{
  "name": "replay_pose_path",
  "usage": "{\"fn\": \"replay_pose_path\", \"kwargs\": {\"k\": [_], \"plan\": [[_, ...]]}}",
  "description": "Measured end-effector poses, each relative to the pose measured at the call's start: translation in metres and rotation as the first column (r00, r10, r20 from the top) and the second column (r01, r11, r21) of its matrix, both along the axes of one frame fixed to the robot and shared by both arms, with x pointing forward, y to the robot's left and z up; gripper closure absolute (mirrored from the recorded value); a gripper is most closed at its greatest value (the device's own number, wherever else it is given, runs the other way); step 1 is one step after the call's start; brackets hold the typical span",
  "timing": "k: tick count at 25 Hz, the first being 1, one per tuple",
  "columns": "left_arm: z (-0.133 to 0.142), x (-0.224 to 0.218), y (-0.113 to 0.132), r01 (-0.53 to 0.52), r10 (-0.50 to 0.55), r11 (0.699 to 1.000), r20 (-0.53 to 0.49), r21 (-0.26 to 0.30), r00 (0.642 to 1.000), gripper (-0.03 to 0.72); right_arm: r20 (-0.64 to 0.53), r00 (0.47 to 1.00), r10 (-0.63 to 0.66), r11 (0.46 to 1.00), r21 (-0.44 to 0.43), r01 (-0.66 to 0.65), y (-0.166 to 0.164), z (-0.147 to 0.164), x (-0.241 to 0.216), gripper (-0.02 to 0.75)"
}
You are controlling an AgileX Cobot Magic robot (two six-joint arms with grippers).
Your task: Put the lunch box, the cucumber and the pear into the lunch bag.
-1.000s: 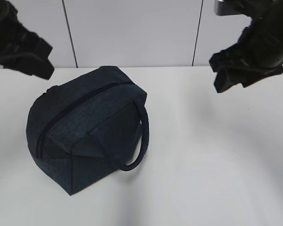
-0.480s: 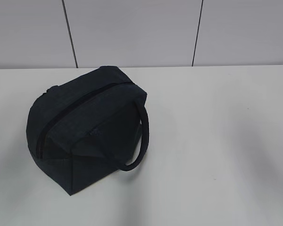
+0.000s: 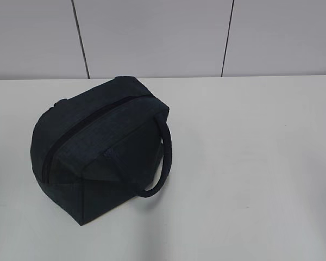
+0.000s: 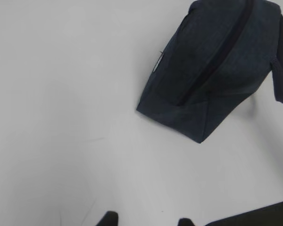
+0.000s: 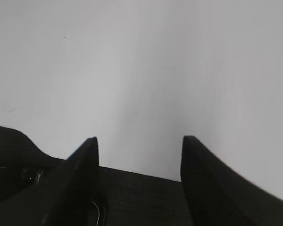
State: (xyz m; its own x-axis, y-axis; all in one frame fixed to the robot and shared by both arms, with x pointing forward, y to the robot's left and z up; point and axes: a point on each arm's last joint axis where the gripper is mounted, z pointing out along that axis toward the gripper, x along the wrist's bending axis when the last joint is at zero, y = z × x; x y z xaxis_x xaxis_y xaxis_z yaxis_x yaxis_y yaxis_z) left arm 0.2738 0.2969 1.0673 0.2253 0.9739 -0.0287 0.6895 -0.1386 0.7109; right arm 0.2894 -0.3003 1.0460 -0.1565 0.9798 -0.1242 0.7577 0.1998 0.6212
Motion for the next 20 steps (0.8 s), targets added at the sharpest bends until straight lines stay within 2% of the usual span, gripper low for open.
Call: {"fn": "replay_pose_path", "kwargs": {"k": [4, 9, 15, 20], "plan": [[-0.008, -0.013, 0.010, -0.064, 0.066, 0.997, 0.074, -0.036, 0.995, 0.449, 0.088, 0.996, -0.005, 1.000, 0.014, 0.004, -0.006, -0.002, -0.016, 0.307], [-0.008, -0.026, 0.017, -0.067, 0.080, 0.994, 0.170, -0.084, 0.982, 0.449, 0.197, 0.980, -0.011, 0.999, 0.040, 0.003, -0.011, 0.000, -0.032, 0.307], [-0.008, -0.036, 0.023, -0.076, 0.097, 0.993, 0.240, -0.092, 0.966, 0.449, 0.338, 0.941, -0.023, 0.997, 0.082, -0.006, -0.017, 0.000, -0.054, 0.309], [-0.008, -0.038, 0.025, -0.078, 0.100, 0.992, 0.257, -0.096, 0.961, 0.449, 0.349, 0.937, -0.017, 0.996, 0.089, -0.015, -0.017, 0.000, -0.057, 0.309]]}}
